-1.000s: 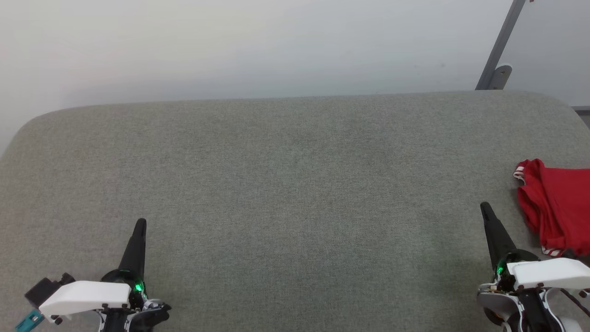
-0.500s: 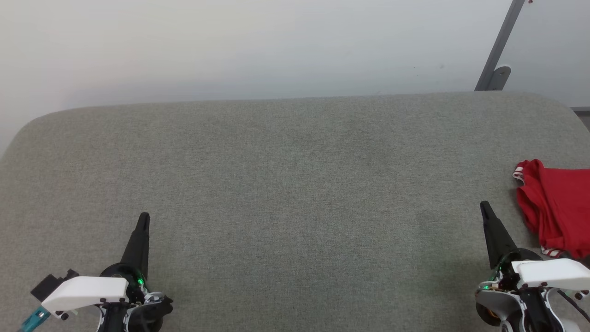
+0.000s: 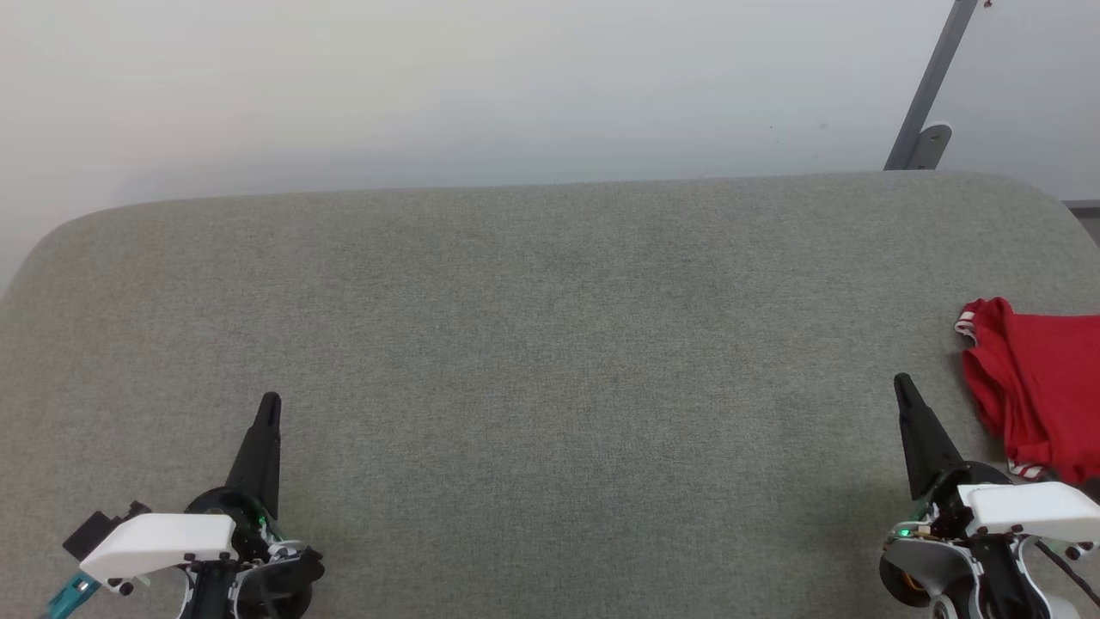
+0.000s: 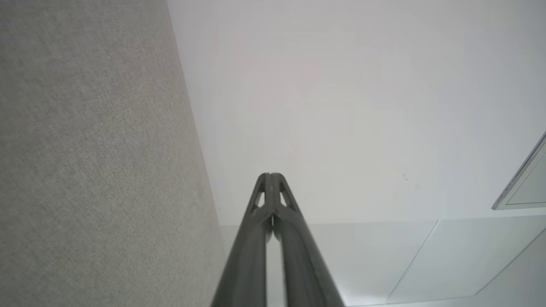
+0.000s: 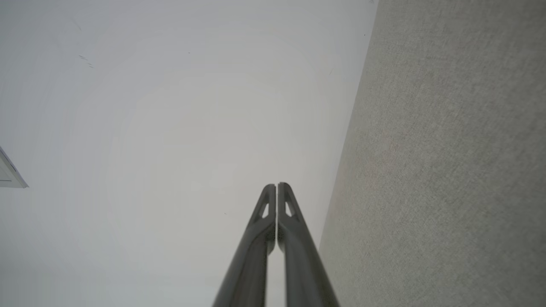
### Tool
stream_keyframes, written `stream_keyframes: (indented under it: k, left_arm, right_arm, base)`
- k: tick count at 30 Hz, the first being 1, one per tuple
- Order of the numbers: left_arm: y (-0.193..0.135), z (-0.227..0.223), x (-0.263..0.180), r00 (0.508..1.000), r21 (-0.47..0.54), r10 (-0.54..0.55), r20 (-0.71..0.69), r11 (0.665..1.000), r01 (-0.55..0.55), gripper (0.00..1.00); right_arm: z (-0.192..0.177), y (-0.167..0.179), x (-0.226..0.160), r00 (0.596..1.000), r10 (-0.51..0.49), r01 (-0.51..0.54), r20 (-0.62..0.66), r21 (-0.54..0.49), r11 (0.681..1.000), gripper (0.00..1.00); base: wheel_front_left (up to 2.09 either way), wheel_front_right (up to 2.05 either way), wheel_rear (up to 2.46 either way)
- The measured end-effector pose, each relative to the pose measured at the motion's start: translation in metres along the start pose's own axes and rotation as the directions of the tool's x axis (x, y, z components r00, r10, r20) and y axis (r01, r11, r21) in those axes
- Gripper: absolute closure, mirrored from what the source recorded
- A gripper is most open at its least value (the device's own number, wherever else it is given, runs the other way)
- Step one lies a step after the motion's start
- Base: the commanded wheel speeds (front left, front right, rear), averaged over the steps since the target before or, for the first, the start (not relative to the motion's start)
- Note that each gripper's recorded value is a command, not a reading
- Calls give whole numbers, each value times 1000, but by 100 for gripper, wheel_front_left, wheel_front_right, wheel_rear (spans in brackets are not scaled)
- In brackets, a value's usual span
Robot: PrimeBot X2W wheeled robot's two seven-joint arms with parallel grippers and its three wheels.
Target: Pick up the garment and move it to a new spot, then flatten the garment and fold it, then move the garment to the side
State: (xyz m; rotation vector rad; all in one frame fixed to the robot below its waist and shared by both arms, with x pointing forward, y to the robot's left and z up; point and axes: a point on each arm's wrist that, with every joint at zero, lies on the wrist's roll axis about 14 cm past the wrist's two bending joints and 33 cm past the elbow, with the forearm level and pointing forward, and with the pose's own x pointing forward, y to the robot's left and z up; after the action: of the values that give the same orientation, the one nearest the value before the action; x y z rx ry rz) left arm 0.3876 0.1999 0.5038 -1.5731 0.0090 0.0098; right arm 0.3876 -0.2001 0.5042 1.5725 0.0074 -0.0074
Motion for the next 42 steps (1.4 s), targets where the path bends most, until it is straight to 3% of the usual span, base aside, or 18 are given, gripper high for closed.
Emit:
stream_keyframes:
  k: [42]
  left_arm:
    - [0, 0, 0, 1000, -2, 0, -1, 1000, 0, 100]
  right_arm:
    - [0, 0, 0, 1000, 0, 0, 0, 0, 1000, 100]
  base:
    - [0, 0, 0]
